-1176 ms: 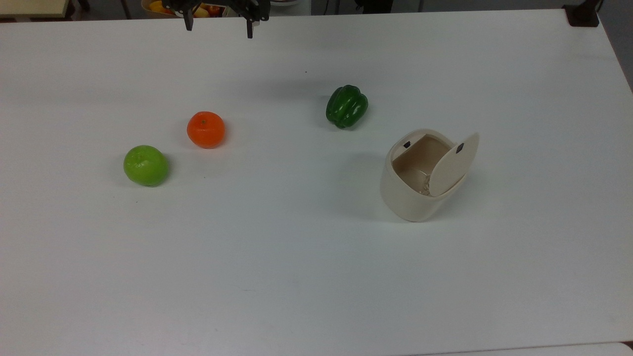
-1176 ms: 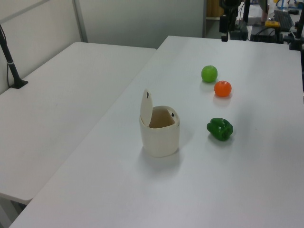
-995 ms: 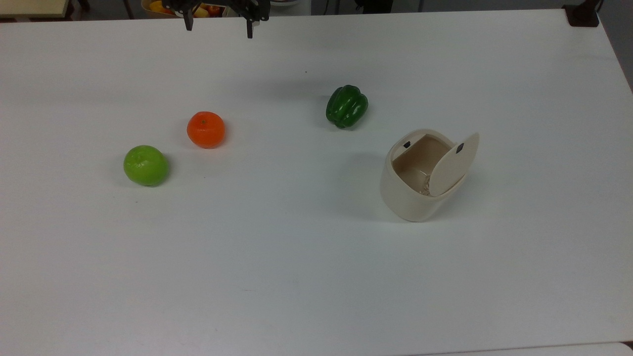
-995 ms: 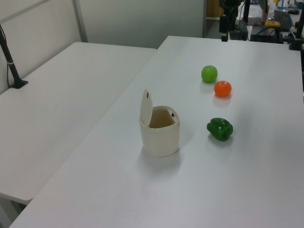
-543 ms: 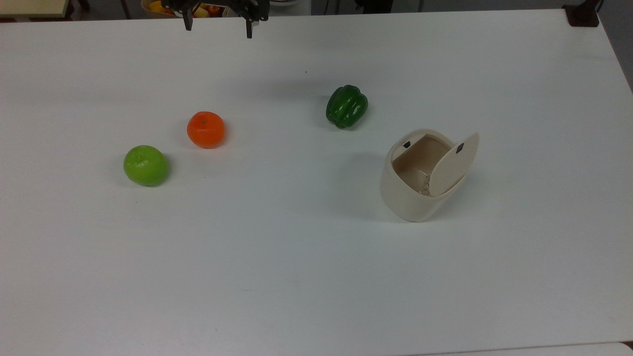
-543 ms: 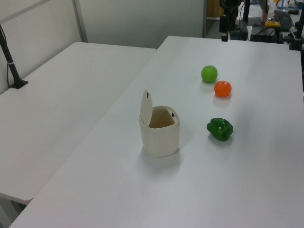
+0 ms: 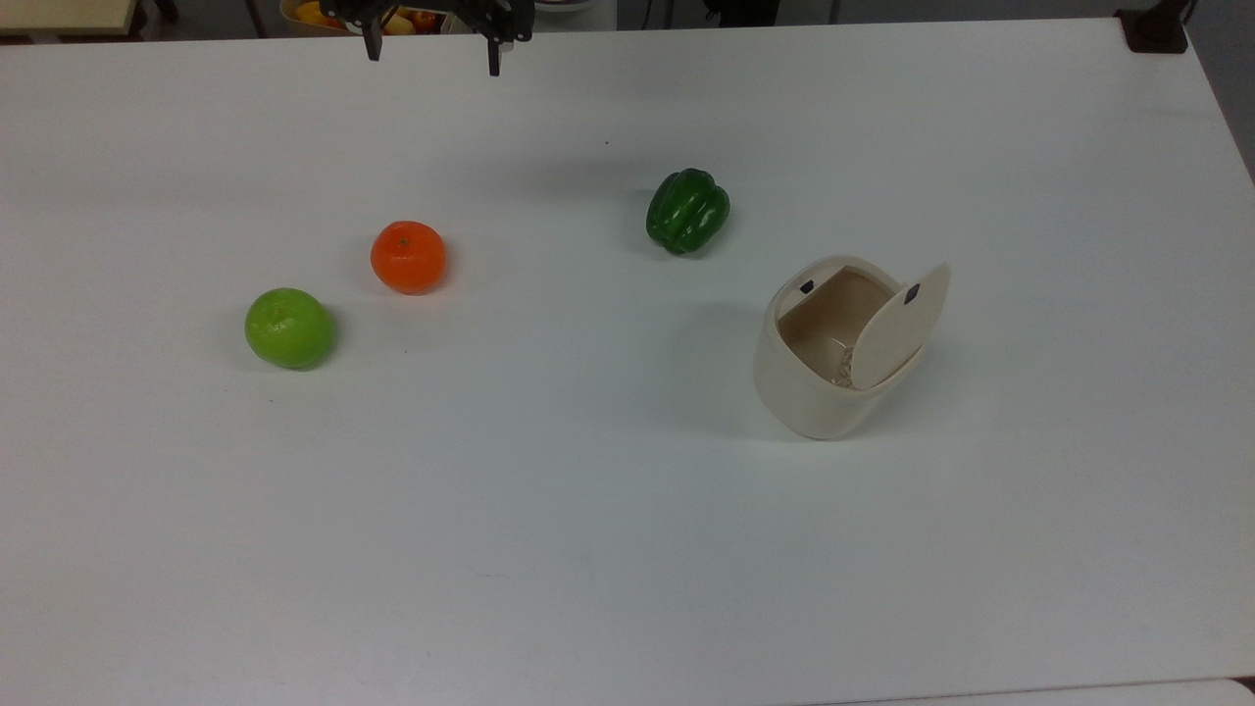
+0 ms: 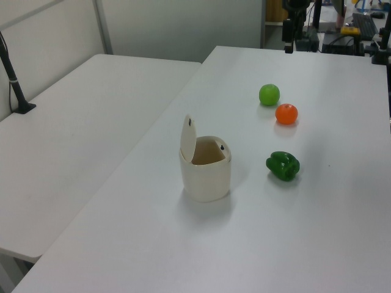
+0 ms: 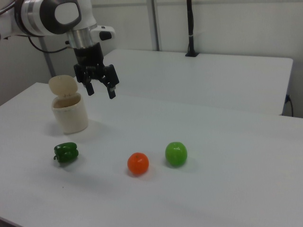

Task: Close garbage bin

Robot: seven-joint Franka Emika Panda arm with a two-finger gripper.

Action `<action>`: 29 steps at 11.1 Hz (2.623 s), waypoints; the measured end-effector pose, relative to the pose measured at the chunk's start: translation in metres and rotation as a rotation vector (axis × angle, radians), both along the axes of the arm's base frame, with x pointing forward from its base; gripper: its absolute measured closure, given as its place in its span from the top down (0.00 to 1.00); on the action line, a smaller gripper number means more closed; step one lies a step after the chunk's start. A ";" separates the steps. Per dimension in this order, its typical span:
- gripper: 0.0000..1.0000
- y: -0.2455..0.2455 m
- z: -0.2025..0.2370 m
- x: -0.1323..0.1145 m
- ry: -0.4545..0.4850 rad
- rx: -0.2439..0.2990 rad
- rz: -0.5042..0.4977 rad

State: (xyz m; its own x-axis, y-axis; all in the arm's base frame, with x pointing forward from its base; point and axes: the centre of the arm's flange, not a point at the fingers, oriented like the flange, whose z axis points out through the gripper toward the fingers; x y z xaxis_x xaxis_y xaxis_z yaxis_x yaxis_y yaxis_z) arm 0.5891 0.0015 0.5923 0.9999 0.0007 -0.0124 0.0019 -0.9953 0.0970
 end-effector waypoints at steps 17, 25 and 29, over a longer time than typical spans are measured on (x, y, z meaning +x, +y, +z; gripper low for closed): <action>0.01 0.038 0.002 0.033 -0.218 0.028 0.077; 0.01 0.222 -0.024 0.066 -0.612 0.168 0.341; 0.01 0.285 -0.048 0.067 -0.756 0.236 0.422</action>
State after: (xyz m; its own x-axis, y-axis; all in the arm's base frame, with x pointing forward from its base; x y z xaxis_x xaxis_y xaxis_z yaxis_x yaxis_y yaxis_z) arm 0.6560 0.2869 0.5439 0.6572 0.2892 0.6961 0.3905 -0.9205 0.0137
